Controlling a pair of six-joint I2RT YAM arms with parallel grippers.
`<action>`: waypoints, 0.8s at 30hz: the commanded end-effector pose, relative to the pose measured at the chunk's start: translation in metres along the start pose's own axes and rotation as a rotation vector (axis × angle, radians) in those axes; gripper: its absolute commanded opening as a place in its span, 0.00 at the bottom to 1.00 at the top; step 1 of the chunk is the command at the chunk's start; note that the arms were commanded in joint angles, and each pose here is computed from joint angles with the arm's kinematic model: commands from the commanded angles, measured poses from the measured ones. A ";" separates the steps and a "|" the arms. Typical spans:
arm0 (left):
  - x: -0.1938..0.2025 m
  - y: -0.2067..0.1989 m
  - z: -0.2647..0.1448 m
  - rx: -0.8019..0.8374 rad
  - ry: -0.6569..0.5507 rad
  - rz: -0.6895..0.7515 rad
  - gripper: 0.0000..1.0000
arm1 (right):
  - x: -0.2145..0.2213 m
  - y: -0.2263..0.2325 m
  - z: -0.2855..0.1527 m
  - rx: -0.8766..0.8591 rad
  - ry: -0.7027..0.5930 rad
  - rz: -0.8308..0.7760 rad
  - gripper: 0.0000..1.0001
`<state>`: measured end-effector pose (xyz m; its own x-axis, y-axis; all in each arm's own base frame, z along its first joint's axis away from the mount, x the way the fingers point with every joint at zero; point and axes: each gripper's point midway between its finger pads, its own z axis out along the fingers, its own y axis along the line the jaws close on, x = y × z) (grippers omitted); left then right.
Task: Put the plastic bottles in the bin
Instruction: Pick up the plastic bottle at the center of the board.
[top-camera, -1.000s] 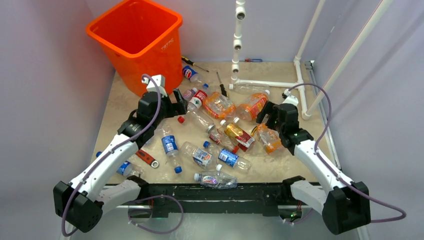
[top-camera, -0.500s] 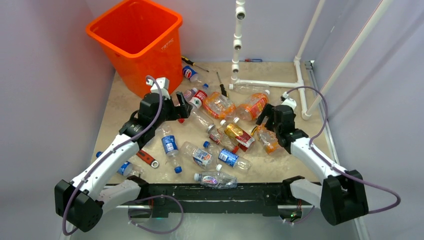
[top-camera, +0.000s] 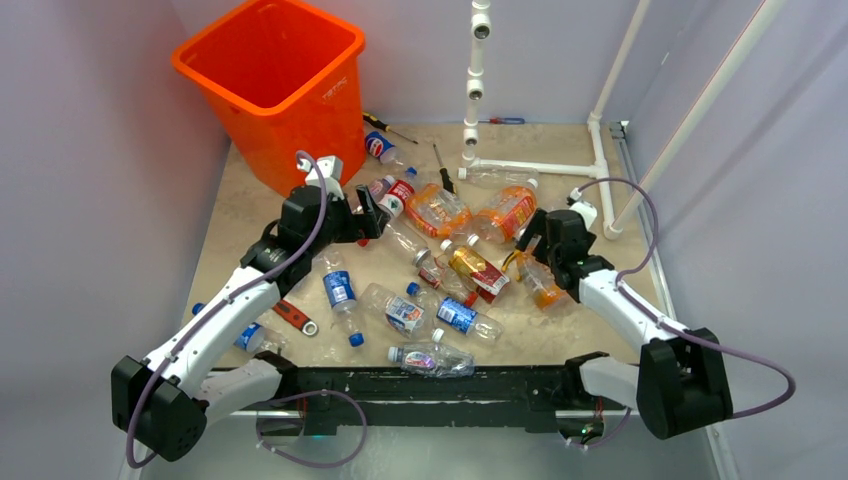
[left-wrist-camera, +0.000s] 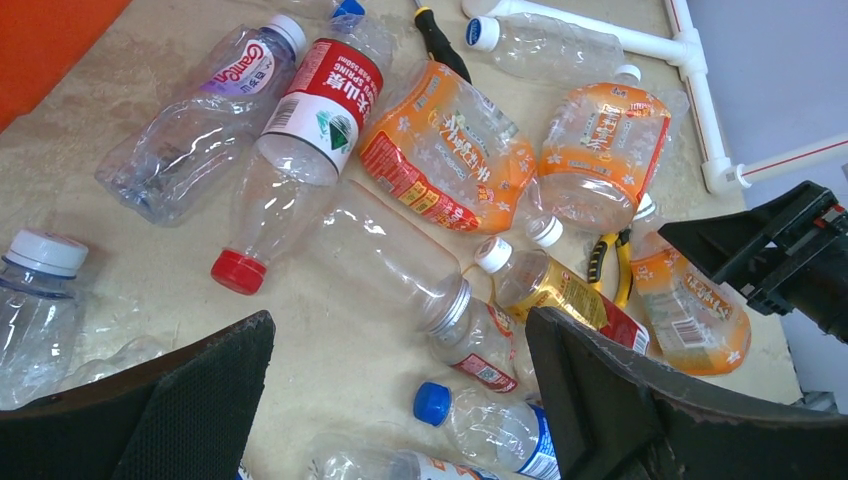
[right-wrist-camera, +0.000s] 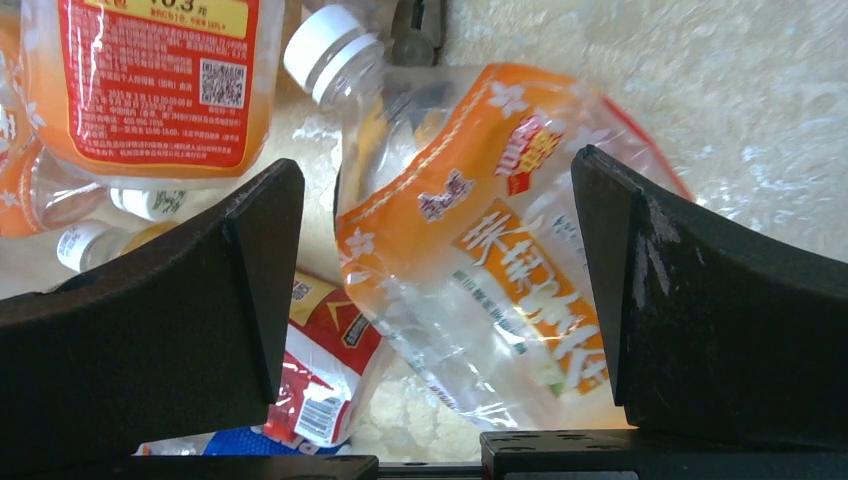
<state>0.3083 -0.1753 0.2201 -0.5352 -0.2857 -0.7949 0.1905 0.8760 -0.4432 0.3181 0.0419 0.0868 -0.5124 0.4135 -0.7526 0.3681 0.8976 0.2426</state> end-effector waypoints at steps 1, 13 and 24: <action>-0.007 -0.010 0.000 0.044 -0.028 -0.023 0.97 | -0.009 0.018 -0.004 -0.060 0.007 0.055 0.99; -0.003 -0.020 -0.002 0.100 -0.003 -0.039 0.97 | -0.033 -0.044 -0.018 0.085 -0.029 0.170 0.99; -0.004 -0.025 -0.006 0.126 -0.009 -0.042 0.97 | 0.011 -0.031 -0.009 -0.017 0.107 0.227 0.99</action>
<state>0.3016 -0.1881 0.2231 -0.5630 -0.2954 -0.7719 0.2359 0.8377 -0.4926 0.2965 0.0059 0.0843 -0.4754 0.5904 -0.6522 0.4977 0.7918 0.3540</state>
